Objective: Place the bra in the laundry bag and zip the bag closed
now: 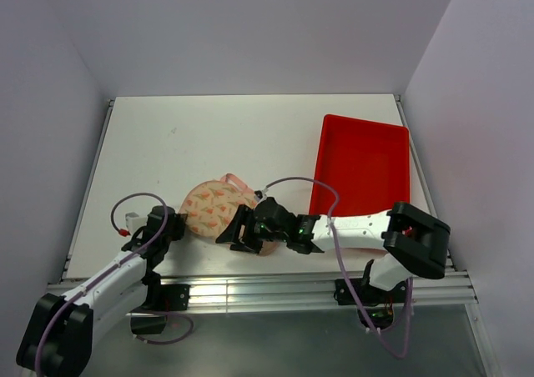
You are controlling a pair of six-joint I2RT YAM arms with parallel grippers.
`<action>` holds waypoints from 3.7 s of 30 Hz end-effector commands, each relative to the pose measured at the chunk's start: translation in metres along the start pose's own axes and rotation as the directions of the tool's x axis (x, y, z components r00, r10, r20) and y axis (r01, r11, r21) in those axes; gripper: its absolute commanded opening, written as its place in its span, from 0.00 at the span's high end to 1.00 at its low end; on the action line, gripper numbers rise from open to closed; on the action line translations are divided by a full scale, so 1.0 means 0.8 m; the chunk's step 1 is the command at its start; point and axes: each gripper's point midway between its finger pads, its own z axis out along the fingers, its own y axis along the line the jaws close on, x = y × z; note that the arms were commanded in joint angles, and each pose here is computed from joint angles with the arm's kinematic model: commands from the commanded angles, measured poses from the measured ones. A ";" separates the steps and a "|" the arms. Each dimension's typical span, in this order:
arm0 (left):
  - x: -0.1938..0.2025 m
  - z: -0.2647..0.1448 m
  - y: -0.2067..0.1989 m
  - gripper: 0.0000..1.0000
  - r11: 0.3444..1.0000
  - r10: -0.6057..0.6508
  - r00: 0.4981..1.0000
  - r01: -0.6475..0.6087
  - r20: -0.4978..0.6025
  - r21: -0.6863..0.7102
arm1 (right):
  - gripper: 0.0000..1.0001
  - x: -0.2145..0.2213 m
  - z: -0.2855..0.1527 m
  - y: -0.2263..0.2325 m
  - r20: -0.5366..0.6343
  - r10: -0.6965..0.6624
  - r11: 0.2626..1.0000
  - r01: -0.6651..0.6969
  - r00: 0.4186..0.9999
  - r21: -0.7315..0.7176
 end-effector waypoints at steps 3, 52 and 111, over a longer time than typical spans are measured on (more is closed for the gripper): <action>0.007 -0.002 -0.012 1.00 0.999 0.012 1.000 -0.011 -0.025 0.041 | 0.32 -0.005 0.027 0.008 0.048 0.119 0.993 -0.118 0.992 -0.027; -0.023 -0.035 -0.093 0.21 0.803 0.586 0.800 -0.595 0.126 0.040 | 0.33 -0.242 0.051 -0.078 -0.171 -0.522 0.588 0.498 0.835 0.637; 0.073 0.037 -0.063 1.00 0.776 0.628 0.753 -0.623 -0.193 0.096 | 0.23 -0.110 0.073 -0.053 0.332 -0.032 0.999 0.039 0.943 -0.015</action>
